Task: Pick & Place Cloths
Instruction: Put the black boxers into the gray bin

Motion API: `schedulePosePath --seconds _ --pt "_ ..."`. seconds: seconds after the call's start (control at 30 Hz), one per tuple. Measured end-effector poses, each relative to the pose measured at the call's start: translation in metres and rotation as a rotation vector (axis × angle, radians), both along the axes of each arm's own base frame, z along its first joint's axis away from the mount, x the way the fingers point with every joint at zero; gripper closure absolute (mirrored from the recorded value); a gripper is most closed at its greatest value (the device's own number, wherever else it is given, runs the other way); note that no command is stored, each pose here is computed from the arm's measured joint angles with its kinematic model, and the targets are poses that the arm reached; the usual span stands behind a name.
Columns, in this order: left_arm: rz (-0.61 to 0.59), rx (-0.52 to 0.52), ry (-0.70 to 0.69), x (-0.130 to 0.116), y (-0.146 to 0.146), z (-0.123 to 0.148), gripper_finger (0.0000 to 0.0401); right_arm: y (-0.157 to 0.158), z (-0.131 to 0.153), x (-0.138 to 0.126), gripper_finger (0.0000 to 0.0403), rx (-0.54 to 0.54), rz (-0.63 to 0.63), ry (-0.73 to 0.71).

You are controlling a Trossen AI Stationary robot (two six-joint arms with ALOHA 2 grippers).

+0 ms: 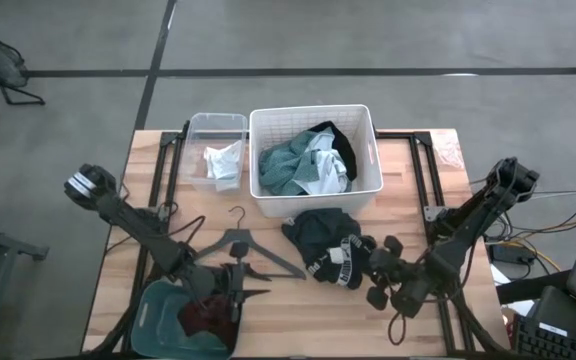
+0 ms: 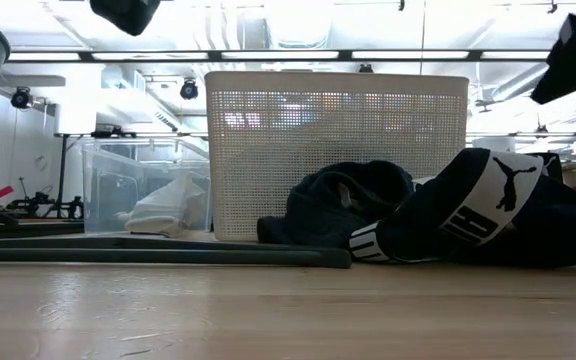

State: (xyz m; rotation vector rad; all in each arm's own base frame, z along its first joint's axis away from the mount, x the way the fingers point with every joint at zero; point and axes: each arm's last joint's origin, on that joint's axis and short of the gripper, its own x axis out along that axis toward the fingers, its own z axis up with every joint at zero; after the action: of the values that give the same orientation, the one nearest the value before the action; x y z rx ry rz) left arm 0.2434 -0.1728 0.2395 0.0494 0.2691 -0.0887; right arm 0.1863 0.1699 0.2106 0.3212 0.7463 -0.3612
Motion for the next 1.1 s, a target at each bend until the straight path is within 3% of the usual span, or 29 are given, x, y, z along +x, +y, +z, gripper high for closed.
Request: schedulePosePath --seconds 0.2,0.73,0.93,1.1 --pt "0.001 -0.009 -0.007 0.002 -0.001 -0.001 0.0281 -0.002 0.0 0.003 0.0318 -0.021 -0.006 -0.002" --pt "0.01 -0.041 0.0 0.002 -0.001 -0.002 0.0281 -0.004 -0.032 0.011 0.0106 -0.166 -0.039 0.09" --pt "0.01 -0.046 0.001 0.002 -0.001 -0.002 0.0281 -0.008 -0.058 0.022 0.0068 -0.215 -0.074 0.185" --pt "0.01 -0.047 0.001 0.002 -0.001 -0.002 0.0281 -0.014 -0.079 0.03 0.0073 -0.212 -0.109 0.289"
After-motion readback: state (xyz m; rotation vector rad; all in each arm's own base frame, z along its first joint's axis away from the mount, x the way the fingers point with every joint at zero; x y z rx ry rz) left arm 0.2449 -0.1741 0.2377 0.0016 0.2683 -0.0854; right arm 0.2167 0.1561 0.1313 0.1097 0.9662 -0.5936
